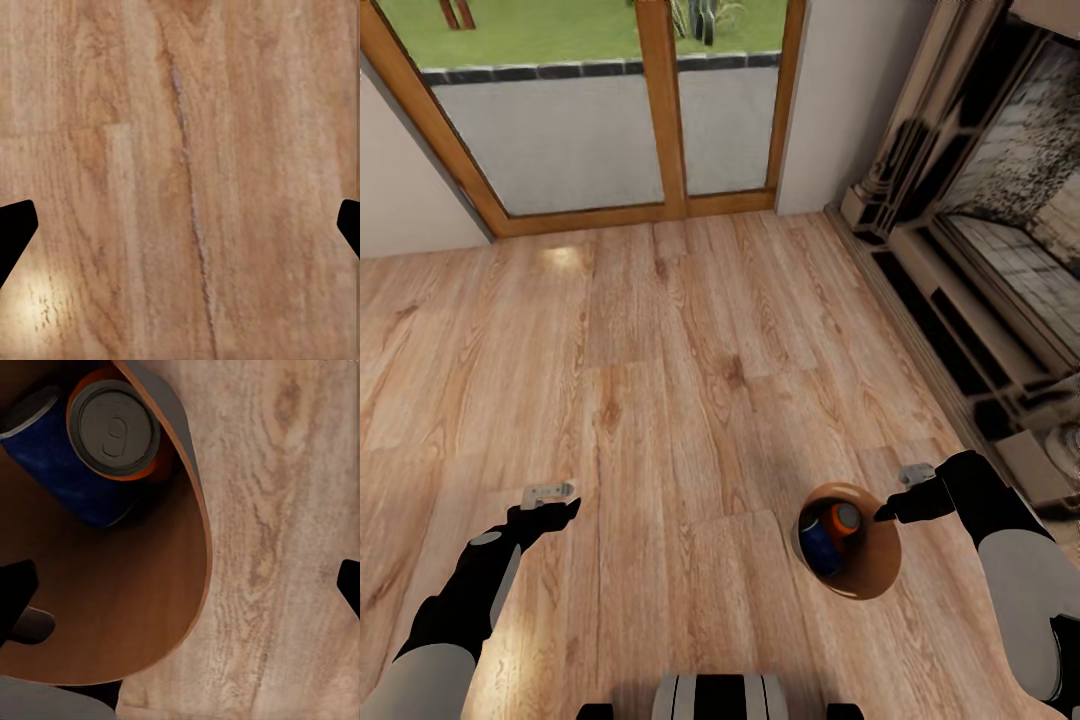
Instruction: Put the three can of soda from the living room inside the tash can in the kitchen.
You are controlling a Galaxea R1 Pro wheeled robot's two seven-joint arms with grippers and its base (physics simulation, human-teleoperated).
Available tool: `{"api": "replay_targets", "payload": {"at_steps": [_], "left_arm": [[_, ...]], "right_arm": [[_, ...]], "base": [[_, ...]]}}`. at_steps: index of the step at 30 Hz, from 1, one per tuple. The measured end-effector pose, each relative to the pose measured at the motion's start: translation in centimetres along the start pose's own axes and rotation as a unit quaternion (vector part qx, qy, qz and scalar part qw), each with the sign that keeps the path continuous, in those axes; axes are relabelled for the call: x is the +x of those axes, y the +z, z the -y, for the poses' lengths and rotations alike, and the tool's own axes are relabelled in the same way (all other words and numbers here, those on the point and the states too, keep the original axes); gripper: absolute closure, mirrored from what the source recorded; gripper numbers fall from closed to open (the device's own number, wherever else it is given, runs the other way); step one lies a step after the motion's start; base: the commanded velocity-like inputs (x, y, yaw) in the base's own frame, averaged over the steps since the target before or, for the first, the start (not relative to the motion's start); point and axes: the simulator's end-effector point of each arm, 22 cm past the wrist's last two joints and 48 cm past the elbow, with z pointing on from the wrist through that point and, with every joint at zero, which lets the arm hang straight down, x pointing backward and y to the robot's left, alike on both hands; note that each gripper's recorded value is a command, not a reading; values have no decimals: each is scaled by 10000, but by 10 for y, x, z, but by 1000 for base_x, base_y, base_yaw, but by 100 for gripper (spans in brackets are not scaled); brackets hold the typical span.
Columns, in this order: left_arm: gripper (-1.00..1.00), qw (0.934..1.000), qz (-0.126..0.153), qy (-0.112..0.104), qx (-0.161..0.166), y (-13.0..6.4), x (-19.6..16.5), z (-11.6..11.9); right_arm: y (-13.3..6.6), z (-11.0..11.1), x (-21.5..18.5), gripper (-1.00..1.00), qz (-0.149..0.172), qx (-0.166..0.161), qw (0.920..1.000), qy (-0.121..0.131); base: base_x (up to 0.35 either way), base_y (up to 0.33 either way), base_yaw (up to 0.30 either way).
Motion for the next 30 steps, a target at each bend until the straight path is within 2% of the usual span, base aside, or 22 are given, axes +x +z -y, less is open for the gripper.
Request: {"api": "replay_targets", "payload": {"at_steps": [19, 30], "left_arm": [[-100, 10000, -6, 2, -10, -30, -25, -2], [-100, 10000, 0, 0, -21, -48, -39, -3]], "right_arm": [[-39, -5, -1, -100, -3, -15, 10000, 8], [-50, -10, 22, -100, -168, -28, 9999, 15]], "base": [[0, 0, 0], [0, 0, 0]]}}
